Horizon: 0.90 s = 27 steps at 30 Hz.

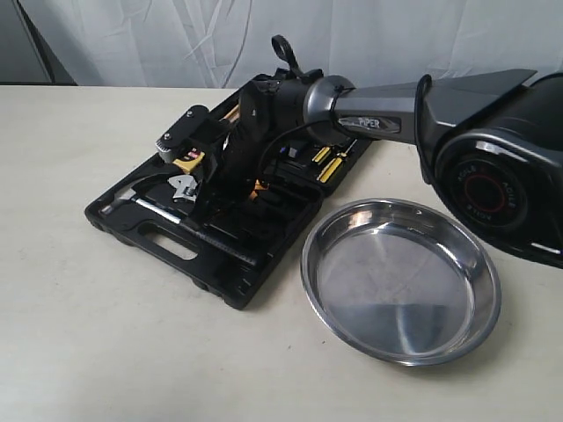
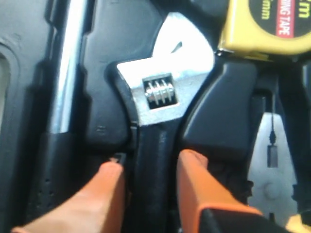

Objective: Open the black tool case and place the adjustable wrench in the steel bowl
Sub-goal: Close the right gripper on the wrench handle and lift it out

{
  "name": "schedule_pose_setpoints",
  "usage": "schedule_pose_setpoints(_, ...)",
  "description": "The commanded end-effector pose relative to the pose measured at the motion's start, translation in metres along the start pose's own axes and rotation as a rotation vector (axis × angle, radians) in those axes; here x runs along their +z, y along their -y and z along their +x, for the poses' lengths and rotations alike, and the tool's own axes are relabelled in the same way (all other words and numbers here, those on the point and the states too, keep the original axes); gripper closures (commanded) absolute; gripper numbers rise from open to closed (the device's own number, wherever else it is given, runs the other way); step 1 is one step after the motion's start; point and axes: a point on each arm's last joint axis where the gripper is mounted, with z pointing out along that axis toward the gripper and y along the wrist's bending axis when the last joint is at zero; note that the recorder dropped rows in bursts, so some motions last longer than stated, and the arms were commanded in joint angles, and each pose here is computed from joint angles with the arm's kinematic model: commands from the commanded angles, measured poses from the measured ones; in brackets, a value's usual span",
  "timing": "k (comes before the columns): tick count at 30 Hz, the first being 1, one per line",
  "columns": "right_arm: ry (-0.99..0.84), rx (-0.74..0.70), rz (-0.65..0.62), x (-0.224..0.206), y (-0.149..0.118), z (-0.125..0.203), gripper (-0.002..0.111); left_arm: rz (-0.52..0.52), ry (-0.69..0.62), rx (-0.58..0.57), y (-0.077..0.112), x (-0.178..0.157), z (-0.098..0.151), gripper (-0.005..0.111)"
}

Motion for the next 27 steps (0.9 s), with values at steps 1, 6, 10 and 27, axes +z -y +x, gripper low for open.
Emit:
schedule_pose_setpoints(1,-0.084,-0.031,-0.006,0.023,0.001,0.018,0.092,0.001,0.005,-0.002,0.0,0.0,-0.001,0.106)
schedule_pose_setpoints(6,-0.118,-0.059,-0.005,0.024,0.001,0.022,0.106,0.001,0.005,-0.002,0.0,0.0,-0.001,0.106)
schedule_pose_setpoints(10,-0.096,-0.063,0.007,0.015,0.002,0.016,0.109,0.001,0.005,-0.002,0.0,0.0,-0.001,0.106)
schedule_pose_setpoints(27,0.031,-0.066,0.06,-0.037,0.004,-0.014,0.109,0.001,0.003,-0.002,0.0,0.0,-0.001,0.106)
